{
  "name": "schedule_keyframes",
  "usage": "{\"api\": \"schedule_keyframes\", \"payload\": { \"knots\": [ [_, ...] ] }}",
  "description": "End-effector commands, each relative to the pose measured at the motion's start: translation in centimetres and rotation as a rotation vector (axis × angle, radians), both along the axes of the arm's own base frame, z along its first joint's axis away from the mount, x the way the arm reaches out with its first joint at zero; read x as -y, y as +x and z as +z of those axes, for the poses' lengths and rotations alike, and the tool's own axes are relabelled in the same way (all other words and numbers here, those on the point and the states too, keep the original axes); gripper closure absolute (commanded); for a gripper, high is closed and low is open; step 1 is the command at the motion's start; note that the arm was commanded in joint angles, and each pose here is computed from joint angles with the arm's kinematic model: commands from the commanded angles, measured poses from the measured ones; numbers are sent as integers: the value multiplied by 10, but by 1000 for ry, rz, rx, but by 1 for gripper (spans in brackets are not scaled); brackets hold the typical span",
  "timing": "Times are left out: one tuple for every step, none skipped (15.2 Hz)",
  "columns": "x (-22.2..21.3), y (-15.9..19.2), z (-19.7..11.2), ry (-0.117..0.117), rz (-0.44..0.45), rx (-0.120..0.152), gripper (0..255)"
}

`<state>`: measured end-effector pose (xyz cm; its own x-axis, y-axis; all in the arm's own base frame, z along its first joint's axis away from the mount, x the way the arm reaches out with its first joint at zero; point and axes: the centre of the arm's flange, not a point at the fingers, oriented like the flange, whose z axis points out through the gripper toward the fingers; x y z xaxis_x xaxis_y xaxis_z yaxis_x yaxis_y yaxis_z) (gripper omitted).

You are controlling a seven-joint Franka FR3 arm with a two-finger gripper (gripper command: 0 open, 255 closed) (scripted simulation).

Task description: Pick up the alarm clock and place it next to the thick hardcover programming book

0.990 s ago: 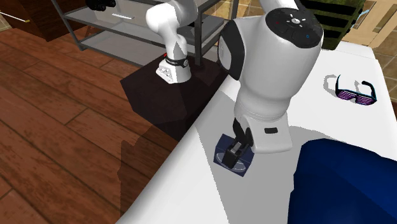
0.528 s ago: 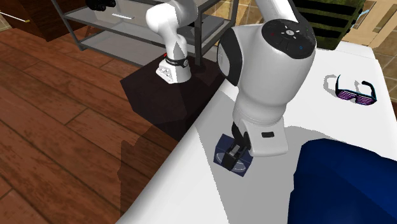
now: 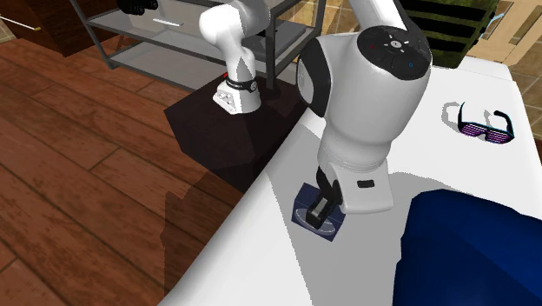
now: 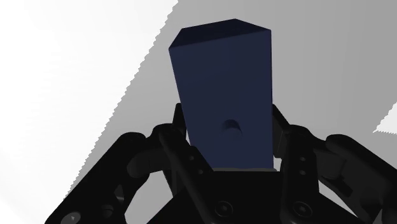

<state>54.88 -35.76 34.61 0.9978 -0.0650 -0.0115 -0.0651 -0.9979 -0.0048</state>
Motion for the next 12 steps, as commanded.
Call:
{"api": "schedule_keyframes", "payload": {
  "knots": [
    [0, 0, 0, 0, 0, -1, 255],
    [0, 0, 0, 0, 0, -1, 255],
    [0, 0, 0, 0, 0, -1, 255],
    [0, 0, 0, 0, 0, 0, 255],
    [0, 0, 5, 0, 0, 0, 255],
    [0, 0, 10, 0, 0, 0, 255],
    [0, 0, 15, 0, 0, 0, 255],
    [0, 0, 21, 0, 0, 0, 255],
    [0, 0, 26, 0, 0, 0, 255],
    [0, 0, 31, 0, 0, 0, 255],
    [0, 0, 37, 0, 0, 0, 255],
    [0, 0, 42, 0, 0, 0, 255]
  ]
}}
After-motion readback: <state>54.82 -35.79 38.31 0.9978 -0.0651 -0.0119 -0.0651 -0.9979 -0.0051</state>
